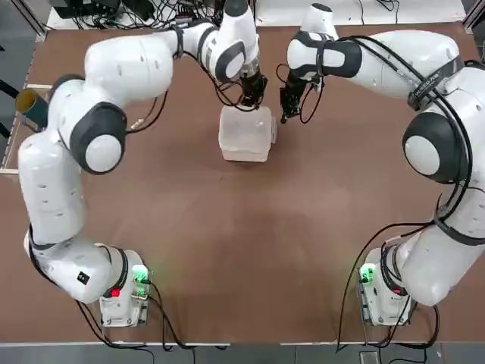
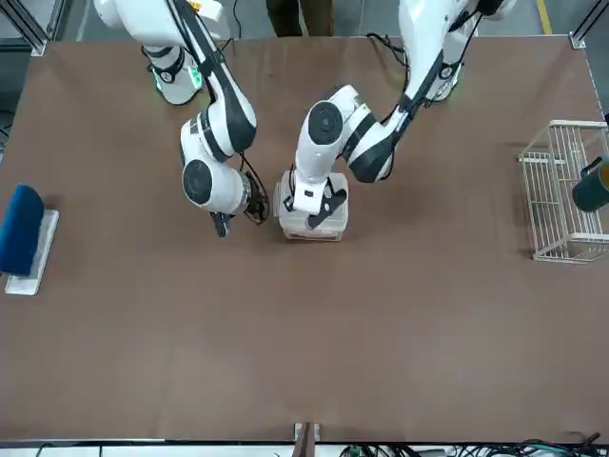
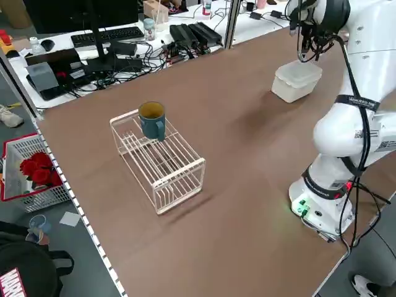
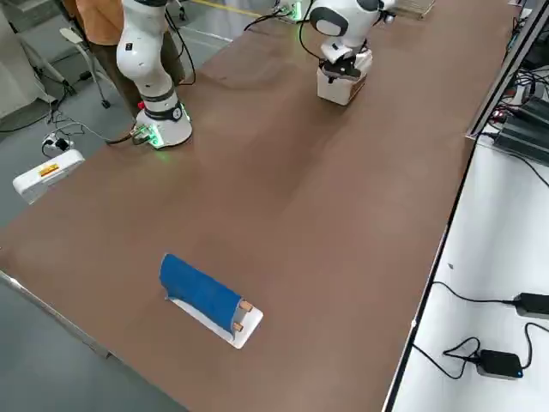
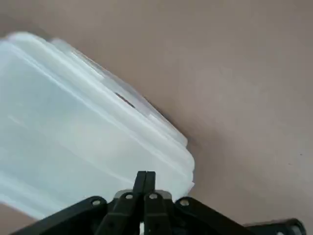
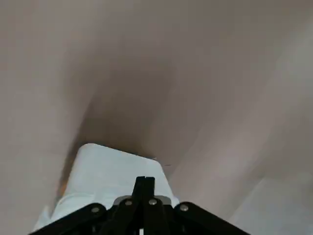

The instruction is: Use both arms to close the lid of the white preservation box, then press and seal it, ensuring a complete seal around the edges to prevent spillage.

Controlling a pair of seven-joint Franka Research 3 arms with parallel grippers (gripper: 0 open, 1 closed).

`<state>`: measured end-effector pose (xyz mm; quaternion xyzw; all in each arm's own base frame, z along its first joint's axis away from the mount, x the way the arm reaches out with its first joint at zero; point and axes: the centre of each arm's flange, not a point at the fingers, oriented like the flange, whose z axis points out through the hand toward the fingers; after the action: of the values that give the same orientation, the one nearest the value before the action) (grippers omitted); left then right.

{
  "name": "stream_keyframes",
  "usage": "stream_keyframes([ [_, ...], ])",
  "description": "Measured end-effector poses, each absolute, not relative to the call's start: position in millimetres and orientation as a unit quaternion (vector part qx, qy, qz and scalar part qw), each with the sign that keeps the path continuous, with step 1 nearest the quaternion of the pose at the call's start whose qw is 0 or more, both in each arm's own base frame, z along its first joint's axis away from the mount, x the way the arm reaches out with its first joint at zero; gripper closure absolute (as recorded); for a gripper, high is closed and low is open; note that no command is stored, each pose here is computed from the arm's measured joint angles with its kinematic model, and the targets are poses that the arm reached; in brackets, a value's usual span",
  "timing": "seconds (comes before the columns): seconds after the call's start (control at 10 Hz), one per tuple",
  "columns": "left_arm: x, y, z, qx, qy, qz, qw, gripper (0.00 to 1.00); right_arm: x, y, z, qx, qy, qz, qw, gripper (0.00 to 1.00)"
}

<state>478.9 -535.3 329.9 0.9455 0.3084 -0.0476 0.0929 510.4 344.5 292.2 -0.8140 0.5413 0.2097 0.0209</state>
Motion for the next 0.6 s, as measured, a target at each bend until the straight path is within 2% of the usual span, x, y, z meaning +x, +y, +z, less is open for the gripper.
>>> stream_keyframes([
  [0.6,468.8,-551.2,312.2,0.947,0.308,-0.038,0.087,0.99,503.5,350.9,268.4,-0.803,0.555,0.215,0.037,0.99],
])
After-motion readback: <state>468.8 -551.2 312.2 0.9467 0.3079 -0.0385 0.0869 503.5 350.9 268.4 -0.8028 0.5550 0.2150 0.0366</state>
